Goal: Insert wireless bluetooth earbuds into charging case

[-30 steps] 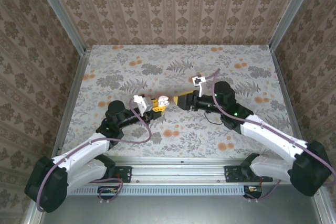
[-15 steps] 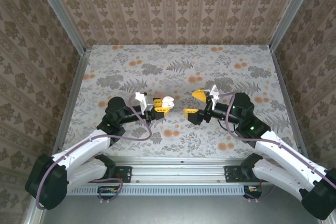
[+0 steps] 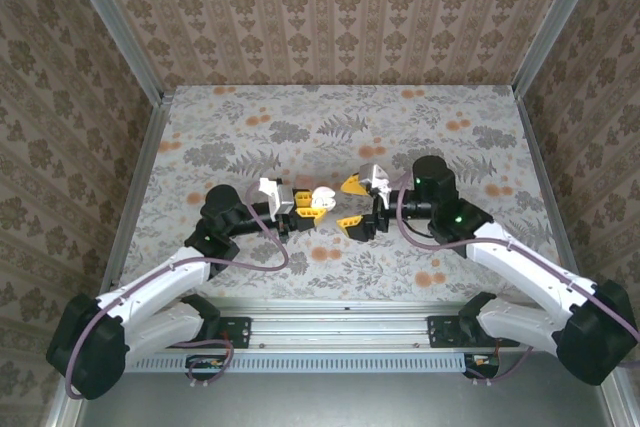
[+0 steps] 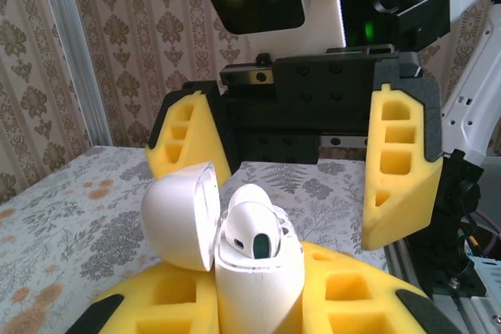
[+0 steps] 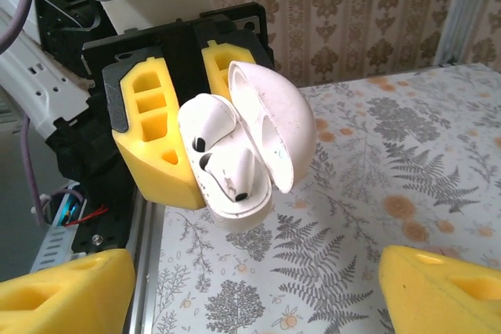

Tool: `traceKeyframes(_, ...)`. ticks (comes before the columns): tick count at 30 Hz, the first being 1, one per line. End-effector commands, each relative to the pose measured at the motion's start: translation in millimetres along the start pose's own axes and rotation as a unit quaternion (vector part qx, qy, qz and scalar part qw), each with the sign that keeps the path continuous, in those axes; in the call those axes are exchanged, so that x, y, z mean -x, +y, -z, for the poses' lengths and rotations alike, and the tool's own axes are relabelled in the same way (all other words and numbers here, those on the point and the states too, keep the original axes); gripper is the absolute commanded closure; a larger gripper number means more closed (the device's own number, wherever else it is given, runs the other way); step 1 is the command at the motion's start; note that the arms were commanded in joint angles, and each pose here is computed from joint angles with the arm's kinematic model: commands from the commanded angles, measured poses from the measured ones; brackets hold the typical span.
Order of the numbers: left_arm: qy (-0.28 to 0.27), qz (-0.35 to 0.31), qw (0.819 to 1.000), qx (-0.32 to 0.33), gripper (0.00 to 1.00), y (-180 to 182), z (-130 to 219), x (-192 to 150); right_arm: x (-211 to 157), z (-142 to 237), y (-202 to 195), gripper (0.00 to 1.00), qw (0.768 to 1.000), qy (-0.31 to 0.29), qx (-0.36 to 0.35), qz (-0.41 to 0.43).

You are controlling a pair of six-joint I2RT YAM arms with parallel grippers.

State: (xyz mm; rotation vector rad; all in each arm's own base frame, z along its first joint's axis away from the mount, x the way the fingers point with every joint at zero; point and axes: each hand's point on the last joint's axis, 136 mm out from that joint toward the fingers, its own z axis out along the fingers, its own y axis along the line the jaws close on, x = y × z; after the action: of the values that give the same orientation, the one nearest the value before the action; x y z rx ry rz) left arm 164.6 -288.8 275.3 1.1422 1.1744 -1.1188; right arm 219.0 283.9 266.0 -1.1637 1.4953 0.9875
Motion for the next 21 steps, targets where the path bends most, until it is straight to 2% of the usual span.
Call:
traceKeyframes(1,-0.020,-0.030,0.999,-0.012,0.90,-5,-1,20,18,-3,12,0.20,0.998,-0.016,0.050,0.034)
traceKeyframes(10,-0.018,-0.033,0.999,-0.010,0.90,-5,-2,21,24,-10,23,0.27,0.994,-0.018,0.091,0.062)
traceKeyframes(21,-0.011,-0.034,0.999,0.003,0.90,-1,-3,16,40,8,33,0.40,0.988,-0.065,0.063,0.129)
